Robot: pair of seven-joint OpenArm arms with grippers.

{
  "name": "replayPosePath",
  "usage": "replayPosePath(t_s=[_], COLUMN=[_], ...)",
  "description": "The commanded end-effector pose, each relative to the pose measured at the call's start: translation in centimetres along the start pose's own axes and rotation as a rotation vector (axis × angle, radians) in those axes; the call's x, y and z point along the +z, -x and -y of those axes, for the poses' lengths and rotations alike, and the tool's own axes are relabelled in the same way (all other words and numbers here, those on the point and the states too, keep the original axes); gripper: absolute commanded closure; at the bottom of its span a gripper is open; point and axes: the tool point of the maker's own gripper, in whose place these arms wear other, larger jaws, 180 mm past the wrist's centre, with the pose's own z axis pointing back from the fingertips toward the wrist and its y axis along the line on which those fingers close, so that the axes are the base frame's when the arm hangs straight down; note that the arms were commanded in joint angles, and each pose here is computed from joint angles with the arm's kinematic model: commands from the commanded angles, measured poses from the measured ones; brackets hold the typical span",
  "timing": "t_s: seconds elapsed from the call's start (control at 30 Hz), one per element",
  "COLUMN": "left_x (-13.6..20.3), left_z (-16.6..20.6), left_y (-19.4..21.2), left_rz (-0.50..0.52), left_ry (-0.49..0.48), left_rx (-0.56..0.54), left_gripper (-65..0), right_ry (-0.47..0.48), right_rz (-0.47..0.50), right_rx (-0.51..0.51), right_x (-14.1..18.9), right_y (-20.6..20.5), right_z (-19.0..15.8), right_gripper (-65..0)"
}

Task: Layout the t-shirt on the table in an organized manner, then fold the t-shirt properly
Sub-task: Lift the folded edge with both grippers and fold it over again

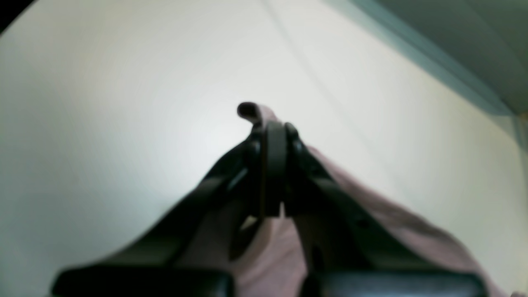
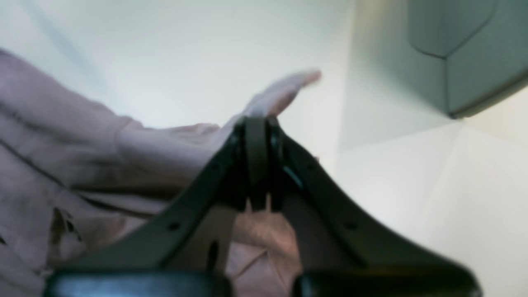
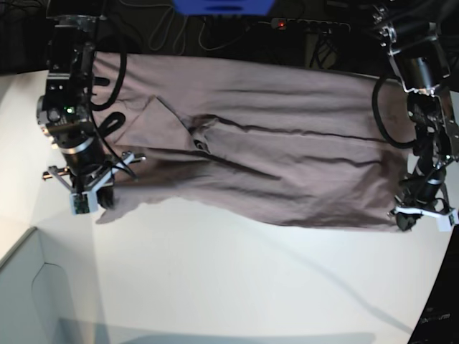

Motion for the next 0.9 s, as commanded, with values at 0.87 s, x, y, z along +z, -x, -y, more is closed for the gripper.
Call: replayPosePath(t_s=[0.87], left_x=[4.3], left_z=[-0.9], left_y=[0.3], left_rz=[0.055], left_ry=[0.197], left_rx=[-0.062], left_gripper=[-0.1], right_ry=[0.026], right_rz=[0.024], right_rx=[-0.098], right_x=[9.4], right_y=[8.0], right_z=[-1.7], right_gripper=[0.0])
